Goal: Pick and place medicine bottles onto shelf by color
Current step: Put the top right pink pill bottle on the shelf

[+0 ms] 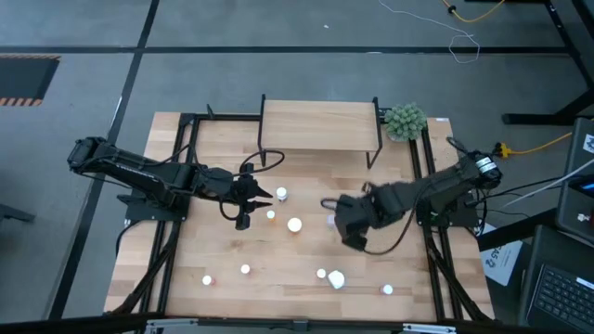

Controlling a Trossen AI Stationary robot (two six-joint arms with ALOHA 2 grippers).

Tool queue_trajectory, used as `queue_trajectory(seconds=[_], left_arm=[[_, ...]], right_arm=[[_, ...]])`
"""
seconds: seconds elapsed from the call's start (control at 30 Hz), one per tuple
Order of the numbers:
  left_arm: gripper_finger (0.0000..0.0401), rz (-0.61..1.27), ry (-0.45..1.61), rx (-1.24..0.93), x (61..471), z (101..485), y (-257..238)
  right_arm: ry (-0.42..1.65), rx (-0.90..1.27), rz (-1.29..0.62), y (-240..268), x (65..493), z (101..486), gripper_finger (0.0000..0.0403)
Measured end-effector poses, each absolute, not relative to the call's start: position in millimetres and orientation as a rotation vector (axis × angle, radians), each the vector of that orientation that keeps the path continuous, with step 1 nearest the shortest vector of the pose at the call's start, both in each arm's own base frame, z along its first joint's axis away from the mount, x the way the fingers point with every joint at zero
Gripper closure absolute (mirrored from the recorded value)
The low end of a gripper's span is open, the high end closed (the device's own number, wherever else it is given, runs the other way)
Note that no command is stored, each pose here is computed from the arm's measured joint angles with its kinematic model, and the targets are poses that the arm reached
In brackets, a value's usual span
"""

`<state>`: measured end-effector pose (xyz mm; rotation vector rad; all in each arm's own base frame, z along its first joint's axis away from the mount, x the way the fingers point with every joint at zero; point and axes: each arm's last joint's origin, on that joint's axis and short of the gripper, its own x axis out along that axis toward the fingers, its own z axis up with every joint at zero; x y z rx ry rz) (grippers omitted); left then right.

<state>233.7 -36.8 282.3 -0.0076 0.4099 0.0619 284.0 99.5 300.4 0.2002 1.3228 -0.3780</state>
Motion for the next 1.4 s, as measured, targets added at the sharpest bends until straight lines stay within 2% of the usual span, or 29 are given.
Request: queue_trajectory(seconds=[0.33,0.6,0.83,1.07,1.4], left_arm=[[0.0306,0.062,0.41,-0.008,233.7,282.3,-36.8],[0.0306,0.062,0.41,-0.008,233.7,282.3,-36.8],[0.0306,0.062,0.41,-0.007,233.7,282.3,-36.9],[0.0306,0.062,0.41,-0.007,233.7,282.3,-36.9],[0.0306,0.062,0.41,-0.007,233.7,282.3,-36.8]], right_arm=[[1.144,0.085,-0.421,22.3,290.8,395.4,0.0284],[1.057,0.043,-0.516,-54.7,280.3,431.2,0.0284],[1.09,0.1,-0.591,-126.9,264.9,427.0,0.0284],[1.124,0.232,-0.62,-191.9,265.0,401.6,0.0284],[1.26,0.297,-0.589,-237.8,283.5,351.3,0.0279]])
